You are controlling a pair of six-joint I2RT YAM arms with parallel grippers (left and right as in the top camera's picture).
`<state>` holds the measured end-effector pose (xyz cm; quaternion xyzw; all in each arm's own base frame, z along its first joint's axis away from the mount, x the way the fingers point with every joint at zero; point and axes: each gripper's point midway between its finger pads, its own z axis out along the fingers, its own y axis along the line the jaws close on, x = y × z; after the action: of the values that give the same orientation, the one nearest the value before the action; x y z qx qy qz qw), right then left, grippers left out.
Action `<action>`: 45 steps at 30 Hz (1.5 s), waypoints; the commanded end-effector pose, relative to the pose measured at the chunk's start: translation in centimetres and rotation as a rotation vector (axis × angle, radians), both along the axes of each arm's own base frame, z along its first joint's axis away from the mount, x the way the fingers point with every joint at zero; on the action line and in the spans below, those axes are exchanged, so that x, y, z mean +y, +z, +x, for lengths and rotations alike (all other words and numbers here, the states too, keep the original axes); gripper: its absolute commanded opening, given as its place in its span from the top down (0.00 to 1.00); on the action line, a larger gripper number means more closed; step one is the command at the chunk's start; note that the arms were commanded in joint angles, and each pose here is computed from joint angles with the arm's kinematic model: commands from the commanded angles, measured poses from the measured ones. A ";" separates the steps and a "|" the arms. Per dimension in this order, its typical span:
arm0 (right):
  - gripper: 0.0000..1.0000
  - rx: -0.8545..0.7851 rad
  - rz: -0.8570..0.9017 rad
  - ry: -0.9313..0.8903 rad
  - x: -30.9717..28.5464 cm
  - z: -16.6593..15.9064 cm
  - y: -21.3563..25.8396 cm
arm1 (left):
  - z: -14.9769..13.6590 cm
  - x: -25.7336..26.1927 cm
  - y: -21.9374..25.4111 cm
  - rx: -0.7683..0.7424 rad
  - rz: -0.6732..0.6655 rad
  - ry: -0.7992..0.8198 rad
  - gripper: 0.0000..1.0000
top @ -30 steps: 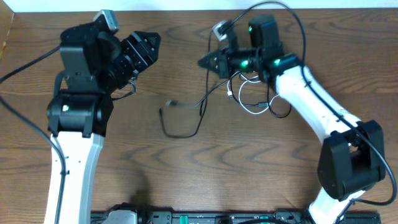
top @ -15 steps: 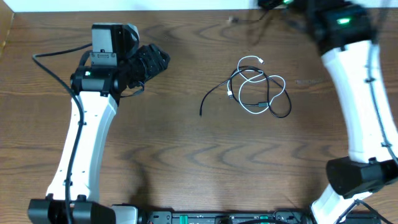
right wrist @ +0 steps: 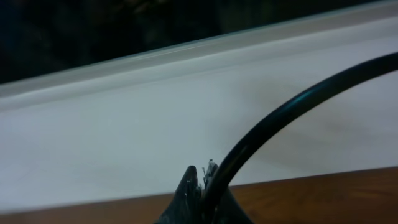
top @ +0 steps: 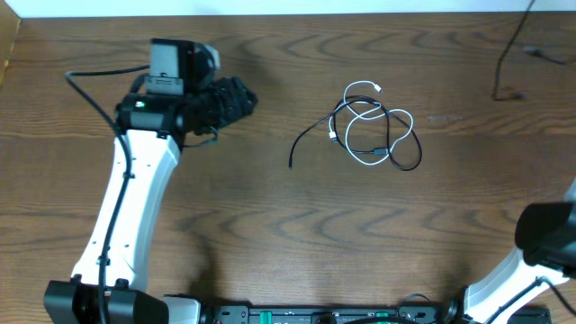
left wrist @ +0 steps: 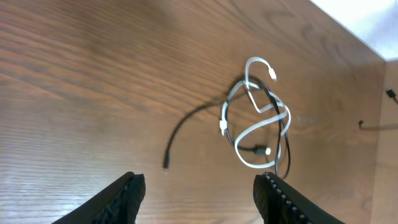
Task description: Untangle cables
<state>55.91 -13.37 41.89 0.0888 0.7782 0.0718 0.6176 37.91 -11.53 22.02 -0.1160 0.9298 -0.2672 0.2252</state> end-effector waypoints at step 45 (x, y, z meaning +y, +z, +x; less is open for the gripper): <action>0.01 0.714 0.507 0.215 5.9 -2.9 -21.6 | -1.8 -7.1 -2.0 -0.038 0.182 -0.165 0.39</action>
<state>53.48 -13.51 18.83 0.2415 0.9084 0.1906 0.2832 36.03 -18.00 21.39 -0.0274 0.9459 -0.2149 0.2416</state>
